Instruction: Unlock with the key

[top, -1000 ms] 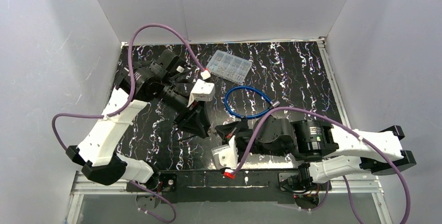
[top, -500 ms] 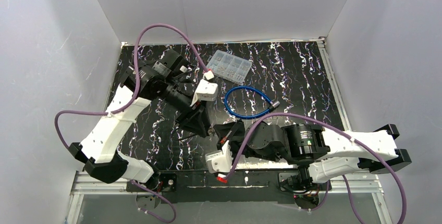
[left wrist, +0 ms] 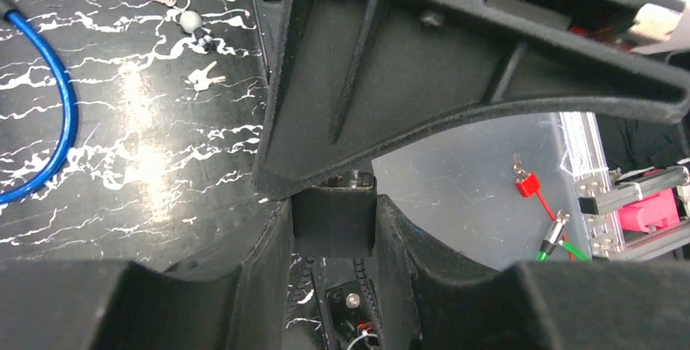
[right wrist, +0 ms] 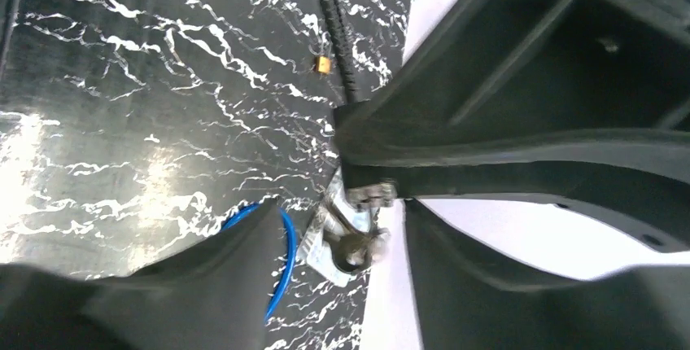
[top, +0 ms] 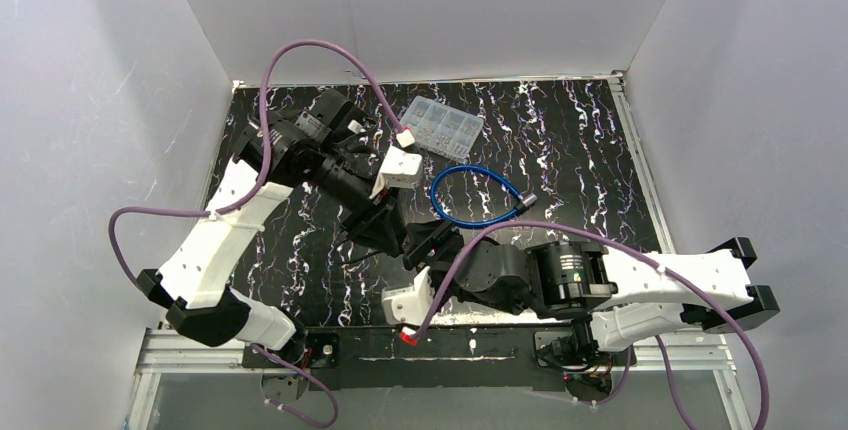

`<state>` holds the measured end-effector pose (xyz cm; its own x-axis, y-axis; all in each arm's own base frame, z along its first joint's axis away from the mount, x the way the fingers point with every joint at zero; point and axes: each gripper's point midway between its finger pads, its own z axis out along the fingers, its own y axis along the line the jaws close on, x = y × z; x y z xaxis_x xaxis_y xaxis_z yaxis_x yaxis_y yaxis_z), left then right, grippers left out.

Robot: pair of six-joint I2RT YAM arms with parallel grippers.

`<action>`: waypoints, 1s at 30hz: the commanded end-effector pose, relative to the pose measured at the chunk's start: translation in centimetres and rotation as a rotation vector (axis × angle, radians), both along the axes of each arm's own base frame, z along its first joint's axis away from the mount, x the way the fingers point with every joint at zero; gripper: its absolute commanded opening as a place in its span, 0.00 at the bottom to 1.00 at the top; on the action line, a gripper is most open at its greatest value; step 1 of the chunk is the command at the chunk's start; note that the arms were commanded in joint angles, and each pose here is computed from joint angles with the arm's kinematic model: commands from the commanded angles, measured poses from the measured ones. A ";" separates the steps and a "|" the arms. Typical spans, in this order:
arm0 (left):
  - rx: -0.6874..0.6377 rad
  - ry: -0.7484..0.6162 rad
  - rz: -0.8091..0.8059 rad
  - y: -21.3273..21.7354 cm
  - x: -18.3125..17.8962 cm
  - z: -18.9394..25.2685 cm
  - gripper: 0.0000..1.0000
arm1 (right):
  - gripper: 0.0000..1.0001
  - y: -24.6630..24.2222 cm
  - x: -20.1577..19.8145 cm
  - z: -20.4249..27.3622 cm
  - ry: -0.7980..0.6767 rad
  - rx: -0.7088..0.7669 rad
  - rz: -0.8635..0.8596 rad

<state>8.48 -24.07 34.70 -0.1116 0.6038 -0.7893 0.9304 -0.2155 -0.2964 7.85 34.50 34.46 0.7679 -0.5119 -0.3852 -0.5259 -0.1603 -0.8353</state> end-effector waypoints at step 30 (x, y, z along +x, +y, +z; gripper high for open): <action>-0.038 0.195 -0.074 2.5 -6.2 2.8 0.00 | 0.55 1.8 -4.2 4.9 0.237 0.210 0.219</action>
<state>6.07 -24.22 36.77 -0.1214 0.5299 -0.8393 0.8987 -0.3003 -0.3196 3.87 35.58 37.37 0.7187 -0.2941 -0.6300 -0.6875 -0.1657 -0.7070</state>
